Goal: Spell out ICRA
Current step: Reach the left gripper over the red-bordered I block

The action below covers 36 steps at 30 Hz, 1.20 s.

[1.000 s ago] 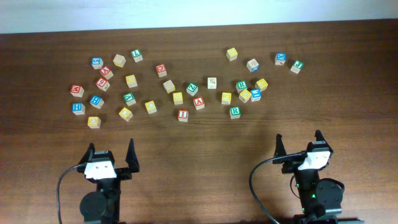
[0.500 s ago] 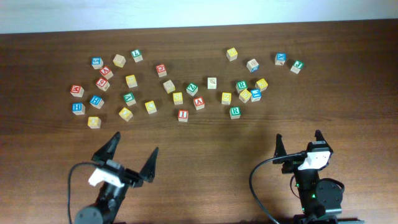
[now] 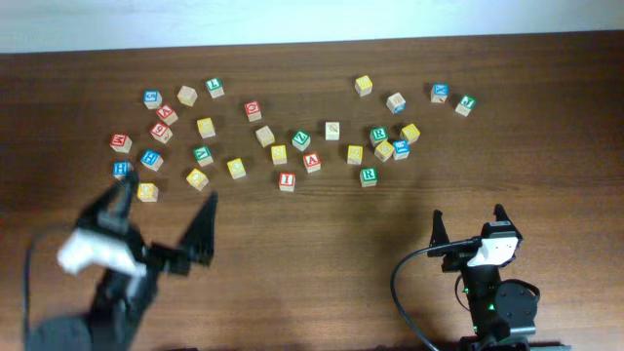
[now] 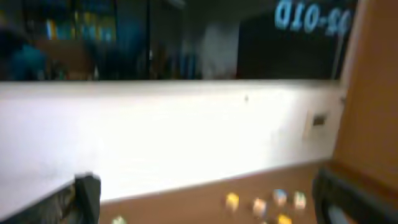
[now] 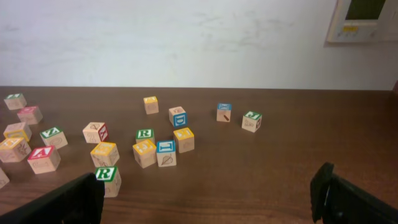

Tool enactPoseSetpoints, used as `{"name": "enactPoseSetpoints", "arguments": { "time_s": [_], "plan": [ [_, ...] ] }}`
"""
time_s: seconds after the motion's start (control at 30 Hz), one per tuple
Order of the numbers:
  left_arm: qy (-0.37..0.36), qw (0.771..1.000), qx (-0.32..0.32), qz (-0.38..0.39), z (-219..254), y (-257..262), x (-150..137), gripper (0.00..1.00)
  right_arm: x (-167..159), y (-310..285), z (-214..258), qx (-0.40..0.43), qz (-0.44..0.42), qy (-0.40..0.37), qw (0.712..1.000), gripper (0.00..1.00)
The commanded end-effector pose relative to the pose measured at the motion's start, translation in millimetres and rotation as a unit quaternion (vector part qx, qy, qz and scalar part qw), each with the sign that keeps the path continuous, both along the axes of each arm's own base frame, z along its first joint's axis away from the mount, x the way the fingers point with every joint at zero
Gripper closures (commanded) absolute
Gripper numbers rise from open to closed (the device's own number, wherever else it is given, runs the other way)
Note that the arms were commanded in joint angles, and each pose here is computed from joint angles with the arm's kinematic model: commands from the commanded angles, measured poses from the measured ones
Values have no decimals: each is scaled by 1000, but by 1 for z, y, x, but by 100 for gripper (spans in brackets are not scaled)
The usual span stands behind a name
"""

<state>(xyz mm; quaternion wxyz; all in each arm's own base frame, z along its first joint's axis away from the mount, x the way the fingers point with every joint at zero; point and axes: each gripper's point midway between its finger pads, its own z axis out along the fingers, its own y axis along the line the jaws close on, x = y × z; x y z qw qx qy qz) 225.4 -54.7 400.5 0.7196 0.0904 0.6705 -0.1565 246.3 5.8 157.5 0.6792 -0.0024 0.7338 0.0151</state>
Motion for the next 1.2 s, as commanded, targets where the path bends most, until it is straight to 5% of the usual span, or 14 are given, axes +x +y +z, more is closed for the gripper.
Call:
{"name": "enactPoseSetpoints", "arguments": {
  "time_s": [0.0, 0.1, 0.17, 0.23, 0.3, 0.47, 0.57, 0.93, 1.17],
  "plan": [
    [83, 992, 32, -91, 16, -26, 21, 1, 0, -3, -3, -2, -8, 2, 1000, 2],
    [127, 984, 10, -124, 18, -33, 46, 1, 0, -3, -3, -2, -8, 2, 1000, 2],
    [244, 968, -31, -53, -6, -12, 70, 1, 0, -3, -3, -2, -8, 2, 1000, 2],
    [389, 921, -22, -1, -55, -1, 83, 1, 0, -3, -3, -2, -8, 2, 1000, 2],
    [489, 868, -39, -71, -99, -31, 88, 1, 0, -3, -3, -2, -8, 2, 1000, 2],
    [562, 821, 1, -104, -153, -72, 105, 1, 0, -3, -3, -2, -8, 2, 1000, 2],
    [614, 784, 78, 48, -194, -57, 108, 1, 0, -3, -3, -2, -8, 2, 1000, 2],
    [678, 727, 101, 41, -249, -65, 102, 1, 0, -3, -3, -2, -8, 2, 1000, 2],
    [653, 751, 91, 38, -247, -70, 120, 1, 0, -3, -3, -2, -8, 2, 1000, 2]
  ]
}}
